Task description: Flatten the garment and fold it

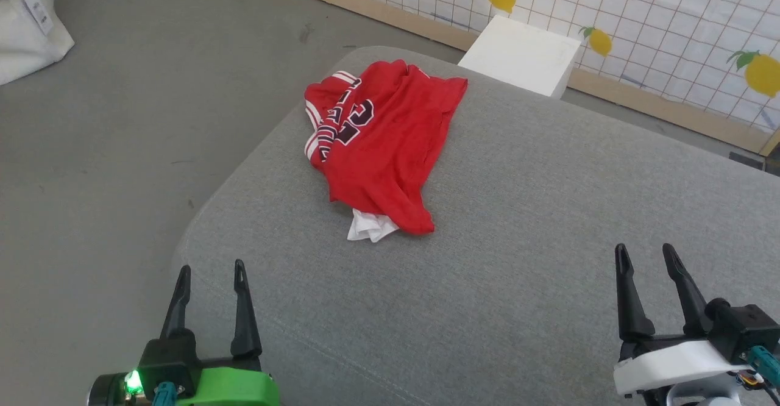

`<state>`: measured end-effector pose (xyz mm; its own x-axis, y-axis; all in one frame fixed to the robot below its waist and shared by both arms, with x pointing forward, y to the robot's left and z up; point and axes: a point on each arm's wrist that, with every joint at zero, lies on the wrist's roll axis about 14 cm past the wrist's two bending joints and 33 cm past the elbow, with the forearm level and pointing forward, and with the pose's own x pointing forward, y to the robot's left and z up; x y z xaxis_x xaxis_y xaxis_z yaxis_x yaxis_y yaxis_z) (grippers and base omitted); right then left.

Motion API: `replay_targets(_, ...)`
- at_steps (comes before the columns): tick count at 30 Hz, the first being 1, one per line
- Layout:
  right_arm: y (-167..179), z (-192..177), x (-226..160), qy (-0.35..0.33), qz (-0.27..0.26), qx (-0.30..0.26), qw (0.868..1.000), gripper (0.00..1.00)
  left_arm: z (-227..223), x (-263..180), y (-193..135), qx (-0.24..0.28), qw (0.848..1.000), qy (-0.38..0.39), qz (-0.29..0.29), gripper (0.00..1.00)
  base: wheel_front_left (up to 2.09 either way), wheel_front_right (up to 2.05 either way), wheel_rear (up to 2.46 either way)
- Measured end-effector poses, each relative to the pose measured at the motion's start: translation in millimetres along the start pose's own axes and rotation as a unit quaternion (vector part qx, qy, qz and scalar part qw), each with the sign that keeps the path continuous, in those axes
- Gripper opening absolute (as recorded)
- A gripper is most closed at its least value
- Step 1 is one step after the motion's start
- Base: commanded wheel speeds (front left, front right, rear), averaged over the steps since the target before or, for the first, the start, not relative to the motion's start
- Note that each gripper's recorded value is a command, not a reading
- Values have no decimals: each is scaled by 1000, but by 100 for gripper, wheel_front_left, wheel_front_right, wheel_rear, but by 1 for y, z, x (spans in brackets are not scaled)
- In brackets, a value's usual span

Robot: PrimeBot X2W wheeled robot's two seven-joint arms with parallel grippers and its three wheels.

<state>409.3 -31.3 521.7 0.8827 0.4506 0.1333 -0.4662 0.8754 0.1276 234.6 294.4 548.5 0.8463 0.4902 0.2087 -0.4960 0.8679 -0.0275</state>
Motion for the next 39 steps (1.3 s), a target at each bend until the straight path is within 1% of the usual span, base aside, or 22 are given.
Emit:
replay_targets(5,-2,0,-1,0,-3,0,1000,100,-1,1,-3,-8,1000,2,-1,100,0,0,0)
replay_targets(8,-3,0,-2,0,-4,-4,1000,100,-1,2,-9,-28,1000,3,-7,100,0,0,0)
replay_targets(11,-4,0,-1,-1,-5,-4,1000,100,9,10,-16,-56,998,-12,-17,100,0,0,0)
replay_targets(15,-7,-2,0,0,-8,-6,1000,100,31,34,-38,-62,995,-40,-71,100,0,0,0)
replay_targets(20,-14,-9,3,5,-15,-5,1000,100,62,81,-53,-62,991,-50,-112,100,0,0,0)
replay_targets(23,-19,-13,6,9,-19,-2,1000,100,70,106,-66,-32,988,-38,-145,100,0,0,0)
replay_targets(24,-20,-15,7,10,-20,-2,1000,100,72,114,-69,-30,988,-34,-149,100,0,0,0)
replay_targets(31,-32,-24,12,14,-32,-5,999,100,66,174,-92,4,982,40,-182,100,0,0,0)
replay_targets(34,-38,-21,14,7,-37,-10,999,100,45,191,-103,22,975,100,-199,100,0,0,0)
replay_targets(36,-43,-17,16,-1,-42,-14,999,100,27,200,-109,18,968,145,-205,100,0,0,0)
replay_targets(37,-46,-16,16,-2,-46,-15,999,100,19,203,-111,18,965,165,-205,100,0,0,0)
replay_targets(38,-53,-18,16,2,-54,-22,998,100,-6,215,-111,25,956,219,-194,100,0,0,0)
replay_targets(39,-55,-19,16,4,-56,-23,998,100,-12,218,-111,27,954,230,-189,100,0,0,0)
